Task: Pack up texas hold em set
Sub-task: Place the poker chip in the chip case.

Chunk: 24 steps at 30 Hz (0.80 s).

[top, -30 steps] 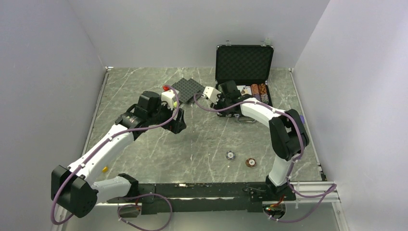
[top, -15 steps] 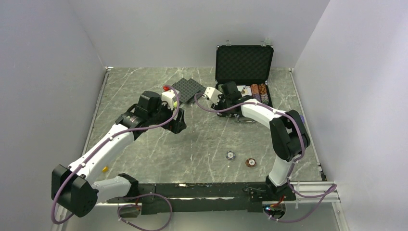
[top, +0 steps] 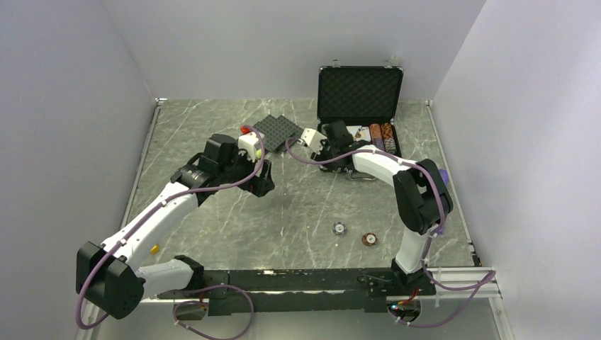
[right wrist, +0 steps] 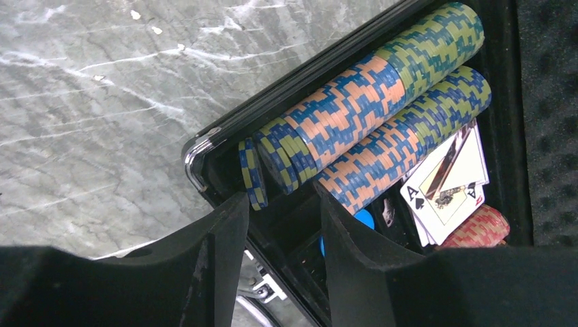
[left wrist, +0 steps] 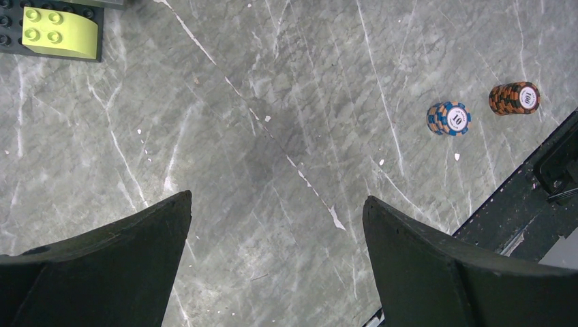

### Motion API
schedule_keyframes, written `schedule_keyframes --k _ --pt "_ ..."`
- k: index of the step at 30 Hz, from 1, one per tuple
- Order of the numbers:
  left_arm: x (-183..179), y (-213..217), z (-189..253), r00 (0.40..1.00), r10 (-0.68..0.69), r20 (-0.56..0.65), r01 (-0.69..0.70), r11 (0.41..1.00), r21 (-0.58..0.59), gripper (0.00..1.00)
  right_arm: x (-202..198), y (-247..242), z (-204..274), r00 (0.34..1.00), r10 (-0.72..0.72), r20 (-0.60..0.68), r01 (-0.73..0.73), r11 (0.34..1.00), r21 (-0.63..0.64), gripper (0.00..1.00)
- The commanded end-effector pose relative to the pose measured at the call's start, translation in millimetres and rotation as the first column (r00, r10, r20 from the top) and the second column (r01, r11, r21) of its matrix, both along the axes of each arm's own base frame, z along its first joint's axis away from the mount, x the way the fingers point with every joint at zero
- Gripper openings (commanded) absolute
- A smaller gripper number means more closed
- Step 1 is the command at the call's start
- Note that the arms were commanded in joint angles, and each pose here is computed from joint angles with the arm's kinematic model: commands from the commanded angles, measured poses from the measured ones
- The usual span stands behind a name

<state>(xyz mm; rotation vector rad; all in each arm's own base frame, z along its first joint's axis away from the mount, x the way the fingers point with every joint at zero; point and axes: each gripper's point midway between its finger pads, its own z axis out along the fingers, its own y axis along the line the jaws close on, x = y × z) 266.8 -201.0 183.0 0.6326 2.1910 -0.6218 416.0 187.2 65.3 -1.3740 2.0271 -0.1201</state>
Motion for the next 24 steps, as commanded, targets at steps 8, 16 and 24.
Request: schedule_keyframes --k 8,16,24 --pt "5.9 -6.1 13.2 0.999 -0.016 0.041 0.018 0.999 -0.035 0.99 35.0 3.7 19.1 0.990 -0.047 0.136 0.047 0.999 0.001 0.46" --pt "6.3 -6.7 11.1 0.999 -0.018 0.034 0.019 0.999 -0.033 0.99 46.5 1.5 21.6 0.967 -0.032 0.255 0.044 0.998 -0.041 0.46" --pt "6.7 -7.2 8.7 0.999 -0.021 0.027 0.022 0.999 -0.029 0.99 48.8 3.1 28.9 0.948 -0.019 0.319 0.031 0.999 -0.034 0.47"
